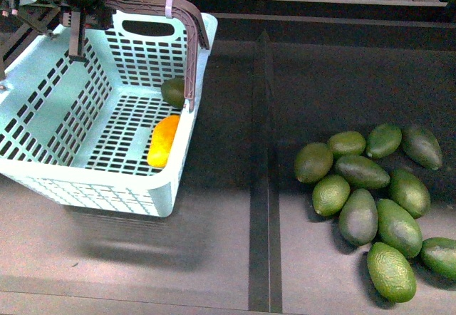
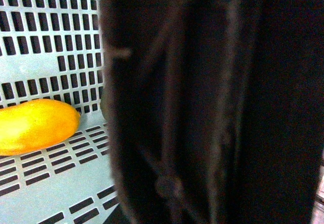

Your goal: Pick mango and avocado into basket

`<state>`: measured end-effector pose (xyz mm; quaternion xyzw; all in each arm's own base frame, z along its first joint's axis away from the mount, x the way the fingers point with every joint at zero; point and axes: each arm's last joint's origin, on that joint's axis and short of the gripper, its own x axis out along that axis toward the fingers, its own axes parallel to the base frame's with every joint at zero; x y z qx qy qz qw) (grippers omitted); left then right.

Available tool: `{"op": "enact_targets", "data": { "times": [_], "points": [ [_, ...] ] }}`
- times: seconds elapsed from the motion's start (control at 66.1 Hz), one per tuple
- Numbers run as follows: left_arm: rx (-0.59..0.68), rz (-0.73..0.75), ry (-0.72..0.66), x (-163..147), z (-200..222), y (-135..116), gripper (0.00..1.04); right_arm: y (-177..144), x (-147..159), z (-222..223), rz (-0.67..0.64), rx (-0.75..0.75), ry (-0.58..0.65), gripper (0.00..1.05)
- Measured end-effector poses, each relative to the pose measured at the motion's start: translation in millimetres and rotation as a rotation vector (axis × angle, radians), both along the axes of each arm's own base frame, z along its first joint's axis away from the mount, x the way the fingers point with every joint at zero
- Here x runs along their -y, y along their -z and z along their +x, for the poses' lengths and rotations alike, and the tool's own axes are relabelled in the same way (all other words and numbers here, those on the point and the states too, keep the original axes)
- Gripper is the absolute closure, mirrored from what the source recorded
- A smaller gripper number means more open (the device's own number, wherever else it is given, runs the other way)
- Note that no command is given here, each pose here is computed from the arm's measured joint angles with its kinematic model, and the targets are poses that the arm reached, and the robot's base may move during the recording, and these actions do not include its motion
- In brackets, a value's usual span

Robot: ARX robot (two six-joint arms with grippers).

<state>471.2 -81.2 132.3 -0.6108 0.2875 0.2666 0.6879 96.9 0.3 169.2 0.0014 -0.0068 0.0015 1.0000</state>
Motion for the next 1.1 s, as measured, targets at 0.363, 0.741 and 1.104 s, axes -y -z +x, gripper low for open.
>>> {"op": "enact_targets", "data": {
  "times": [0.363,0.741,1.104],
  "points": [
    [0.060,0.026,-0.083,-6,-17,-2,0.45,0,0,0,0.000,0.000,0.000,0.09],
    [0.151,0.093,-0.300,-17,-89,-50,0.08,0,0,0,0.000,0.000,0.000,0.09],
    [0.684,1.272,0.541,-55,-193,-37,0.84,0,0,0,0.000,0.000,0.001,0.09]
  ]
}}
